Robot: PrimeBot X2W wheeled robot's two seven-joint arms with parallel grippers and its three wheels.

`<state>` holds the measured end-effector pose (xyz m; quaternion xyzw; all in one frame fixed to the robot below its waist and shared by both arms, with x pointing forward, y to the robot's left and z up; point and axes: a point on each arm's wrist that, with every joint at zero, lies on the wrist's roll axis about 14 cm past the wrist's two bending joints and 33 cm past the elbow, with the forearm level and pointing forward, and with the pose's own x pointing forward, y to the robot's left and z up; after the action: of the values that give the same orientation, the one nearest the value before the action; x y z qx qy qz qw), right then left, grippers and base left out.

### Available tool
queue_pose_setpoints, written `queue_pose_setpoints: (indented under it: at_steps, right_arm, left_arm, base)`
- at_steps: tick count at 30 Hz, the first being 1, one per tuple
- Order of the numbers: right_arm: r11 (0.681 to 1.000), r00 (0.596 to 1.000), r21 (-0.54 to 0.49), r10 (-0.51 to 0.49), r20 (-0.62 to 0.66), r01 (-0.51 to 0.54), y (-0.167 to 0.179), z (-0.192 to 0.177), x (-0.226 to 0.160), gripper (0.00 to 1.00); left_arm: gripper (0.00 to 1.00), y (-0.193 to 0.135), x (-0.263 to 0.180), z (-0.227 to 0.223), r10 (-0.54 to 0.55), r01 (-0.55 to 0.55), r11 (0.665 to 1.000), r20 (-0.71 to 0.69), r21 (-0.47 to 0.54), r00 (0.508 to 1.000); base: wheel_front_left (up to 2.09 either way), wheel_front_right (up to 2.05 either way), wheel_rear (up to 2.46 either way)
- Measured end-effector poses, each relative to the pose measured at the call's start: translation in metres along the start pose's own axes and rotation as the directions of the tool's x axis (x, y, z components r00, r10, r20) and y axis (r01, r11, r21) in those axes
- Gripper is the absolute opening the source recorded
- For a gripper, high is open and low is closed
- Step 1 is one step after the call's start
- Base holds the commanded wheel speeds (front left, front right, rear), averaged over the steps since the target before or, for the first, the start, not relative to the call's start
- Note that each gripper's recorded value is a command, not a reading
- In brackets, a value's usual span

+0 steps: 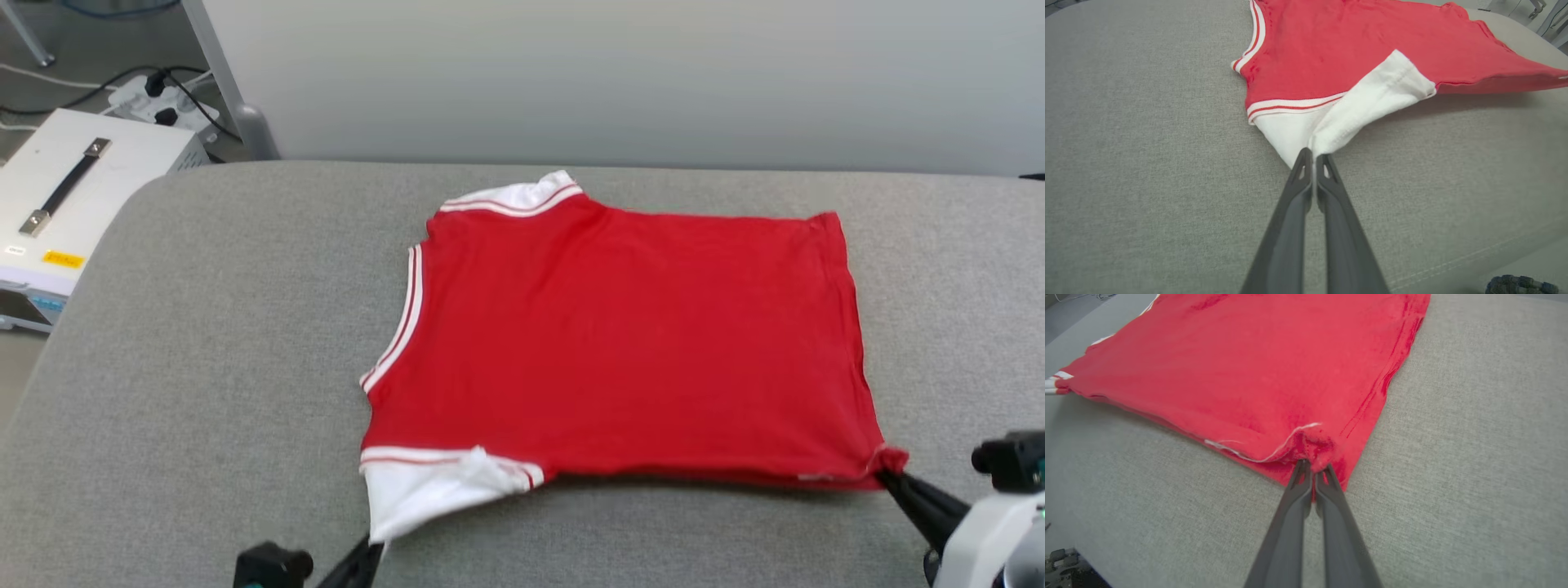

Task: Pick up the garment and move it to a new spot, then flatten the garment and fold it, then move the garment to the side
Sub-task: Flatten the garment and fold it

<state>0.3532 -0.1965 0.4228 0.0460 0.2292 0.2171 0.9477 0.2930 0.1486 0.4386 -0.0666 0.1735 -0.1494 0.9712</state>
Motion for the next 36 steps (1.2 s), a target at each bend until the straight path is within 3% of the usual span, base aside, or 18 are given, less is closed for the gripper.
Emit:
queue_pose_setpoints:
  at_steps: [12,17,22,30,36]
  right_arm:
    - [0.993,0.995,0.101,-0.048,-0.089,0.057,0.000,-0.044,-0.044,0.00]
    - [0.994,0.996,0.094,-0.044,-0.075,0.051,0.003,-0.036,-0.039,0.00]
    - [0.991,0.998,0.120,-0.055,-0.007,0.055,0.000,-0.010,-0.027,0.00]
    - [0.995,0.997,0.078,-0.065,0.051,0.061,-0.008,0.026,-0.008,0.00]
    - [0.994,0.994,0.080,-0.083,0.072,0.078,-0.021,0.047,0.008,0.00]
  left_arm:
    - [0.00,-0.022,-0.030,-0.042,-0.059,0.037,0.991,-0.170,-0.131,0.984]
    - [0.00,-0.018,-0.024,-0.031,-0.062,0.053,0.996,-0.127,-0.074,0.990]
    - [0.00,-0.017,0.005,0.008,-0.118,0.118,0.993,-0.027,0.019,0.993]
    - [0.00,-0.009,0.063,0.079,-0.236,0.224,0.950,0.029,0.217,0.971]
    - [0.00,0.003,0.108,0.110,-0.259,0.242,0.932,0.025,0.270,0.966]
  base:
    - [0.00,0.00,0.00]
    - [0.00,0.00,0.00]
    - [0.00,0.00,0.00]
    - [0.00,0.00,0.00]
    - [0.00,0.00,0.00]
